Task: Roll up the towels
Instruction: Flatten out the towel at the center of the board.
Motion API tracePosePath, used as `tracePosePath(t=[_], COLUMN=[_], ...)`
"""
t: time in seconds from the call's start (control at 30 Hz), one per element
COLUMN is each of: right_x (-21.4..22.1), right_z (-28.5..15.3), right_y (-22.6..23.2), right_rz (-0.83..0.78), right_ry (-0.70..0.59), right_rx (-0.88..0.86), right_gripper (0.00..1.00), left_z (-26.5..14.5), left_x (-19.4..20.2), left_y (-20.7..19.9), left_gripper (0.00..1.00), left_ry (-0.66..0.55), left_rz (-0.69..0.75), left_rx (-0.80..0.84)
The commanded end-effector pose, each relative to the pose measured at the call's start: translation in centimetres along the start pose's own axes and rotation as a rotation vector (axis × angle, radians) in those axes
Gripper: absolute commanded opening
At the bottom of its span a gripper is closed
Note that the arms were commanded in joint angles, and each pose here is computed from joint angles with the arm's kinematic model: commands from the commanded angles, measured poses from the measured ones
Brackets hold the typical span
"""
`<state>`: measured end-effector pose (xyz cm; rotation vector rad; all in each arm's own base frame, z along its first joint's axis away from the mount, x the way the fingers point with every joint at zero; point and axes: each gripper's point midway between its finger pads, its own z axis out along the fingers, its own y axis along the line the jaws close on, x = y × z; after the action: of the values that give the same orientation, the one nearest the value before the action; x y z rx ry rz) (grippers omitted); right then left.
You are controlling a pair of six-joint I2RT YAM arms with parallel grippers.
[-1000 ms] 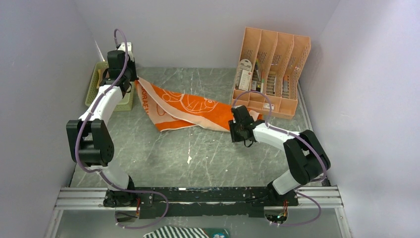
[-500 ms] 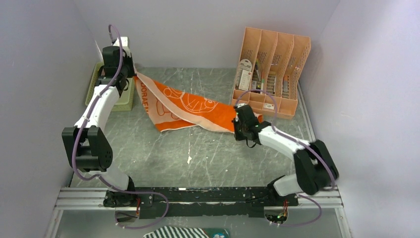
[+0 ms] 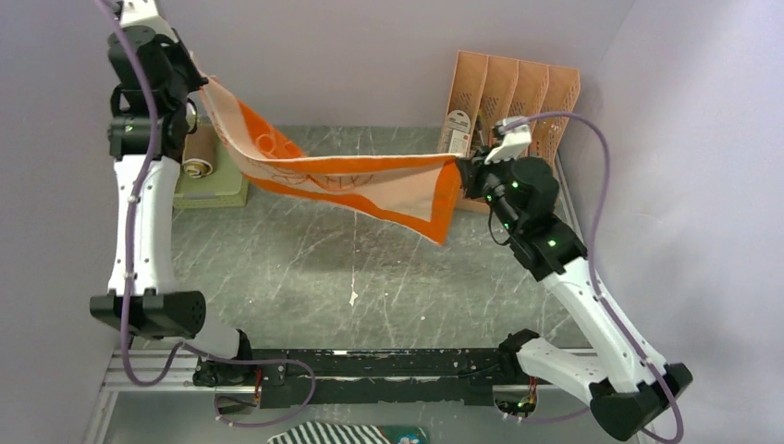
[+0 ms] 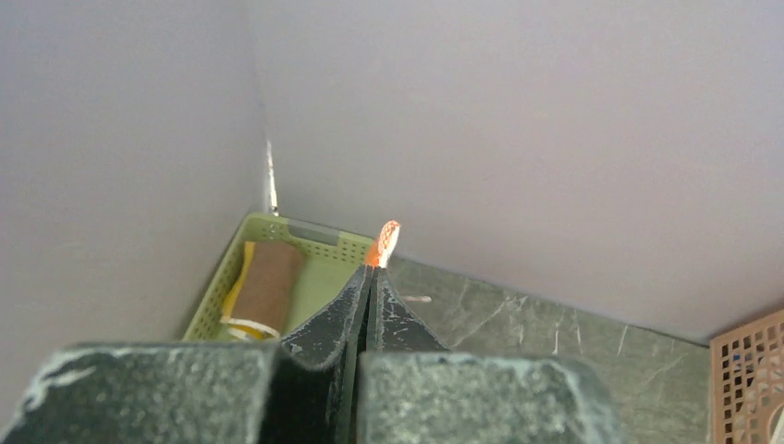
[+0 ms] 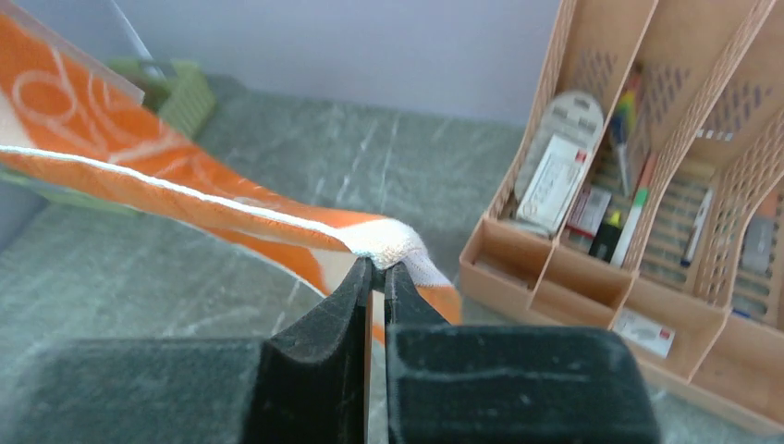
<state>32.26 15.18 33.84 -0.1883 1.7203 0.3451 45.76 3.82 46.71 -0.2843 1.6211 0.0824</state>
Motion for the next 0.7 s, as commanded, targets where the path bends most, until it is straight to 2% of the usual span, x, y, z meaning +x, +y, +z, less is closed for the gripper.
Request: tracePosePath(t=[0.0, 0.13, 0.37, 0.5, 0.67], right_x=[-6.9, -9.6, -8.0, -7.1, -5.0], right_z=[-4.2, -8.9, -14.0, -15.1, -13.1], right_y=[0.0, 1.5, 3.9, 4.6, 4.2], right_rz=[-0.029, -0.072, -0.08, -0.08, -0.063], right_ry=[-0.184, -0.254, -0.306, -0.306, -0.265], right_rx=[-0.015, -0.133, -0.325, -0.38, -0.357], right_gripper=[0.0, 0.0, 0.0, 0.0, 0.0], left_z=[-6.7, -13.7, -22.3, -24.4, -22.6], left_x=[-3.2, -4.8, 0.7, 3.9, 7.5], left_y=[2.9, 4.6, 7.6, 8.6, 9.1], left_gripper=[0.07, 0.07, 0.07, 0.07, 0.07], left_ry=[-0.026, -0.105, -0.003, 0.082, 0.164], left_rz=[-0.057, -0.105, -0.165, -0.178, -0.14], left_rx=[-0.105, -0.122, -0.191, -0.23, -0.273])
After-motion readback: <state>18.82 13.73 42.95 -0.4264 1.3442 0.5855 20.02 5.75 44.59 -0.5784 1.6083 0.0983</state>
